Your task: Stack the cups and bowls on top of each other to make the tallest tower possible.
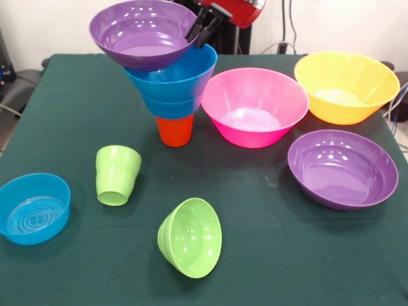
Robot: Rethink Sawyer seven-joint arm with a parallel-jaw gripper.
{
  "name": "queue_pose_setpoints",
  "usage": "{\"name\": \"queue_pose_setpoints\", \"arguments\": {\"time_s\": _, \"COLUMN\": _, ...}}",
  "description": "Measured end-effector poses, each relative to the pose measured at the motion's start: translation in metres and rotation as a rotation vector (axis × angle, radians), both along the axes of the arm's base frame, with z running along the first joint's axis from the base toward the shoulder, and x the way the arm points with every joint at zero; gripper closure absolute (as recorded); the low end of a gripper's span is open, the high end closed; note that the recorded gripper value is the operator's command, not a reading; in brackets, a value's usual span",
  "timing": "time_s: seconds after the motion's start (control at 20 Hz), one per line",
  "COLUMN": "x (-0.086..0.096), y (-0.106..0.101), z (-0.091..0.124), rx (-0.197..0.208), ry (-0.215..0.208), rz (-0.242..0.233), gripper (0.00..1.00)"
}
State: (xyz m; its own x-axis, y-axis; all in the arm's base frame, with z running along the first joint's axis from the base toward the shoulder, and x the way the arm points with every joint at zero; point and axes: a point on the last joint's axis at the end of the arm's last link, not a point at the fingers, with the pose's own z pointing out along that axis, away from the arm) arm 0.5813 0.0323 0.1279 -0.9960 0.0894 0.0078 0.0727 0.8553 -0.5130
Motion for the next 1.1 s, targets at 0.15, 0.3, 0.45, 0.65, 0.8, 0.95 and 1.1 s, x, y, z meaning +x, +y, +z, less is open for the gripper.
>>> {"name": "queue_pose_setpoints", "arguments": {"time_s": 0.15, "x": -0.001, "y": 0.003, "z": -0.001, "rx": -0.002, "ry": 0.002, "rz": -0.004, "gripper": 1.00}}
{"name": "queue_pose_setpoints", "arguments": {"time_s": 0.3, "x": -0.001, "y": 0.005, "z": -0.001, "rx": 0.001, "ry": 0.002, "rz": -0.009, "gripper": 1.00}}
{"name": "queue_pose_setpoints", "arguments": {"time_s": 0.45, "x": 0.001, "y": 0.007, "z": -0.001, "rx": 0.010, "ry": -0.011, "rz": -0.013, "gripper": 1.00}}
{"name": "queue_pose_setpoints", "arguments": {"time_s": 0.65, "x": 0.003, "y": 0.008, "z": -0.001, "rx": 0.019, "ry": -0.024, "rz": -0.017, "gripper": 1.00}}
{"name": "queue_pose_setpoints", "arguments": {"time_s": 0.8, "x": 0.005, "y": 0.009, "z": 0.000, "rx": 0.028, "ry": -0.034, "rz": -0.028, "gripper": 1.00}}
{"name": "queue_pose_setpoints", "arguments": {"time_s": 0.95, "x": 0.006, "y": 0.010, "z": 0.001, "rx": 0.035, "ry": -0.040, "rz": -0.035, "gripper": 1.00}}
{"name": "queue_pose_setpoints", "arguments": {"time_s": 1.1, "x": 0.008, "y": 0.011, "z": 0.002, "rx": 0.041, "ry": -0.049, "rz": -0.042, "gripper": 1.00}}
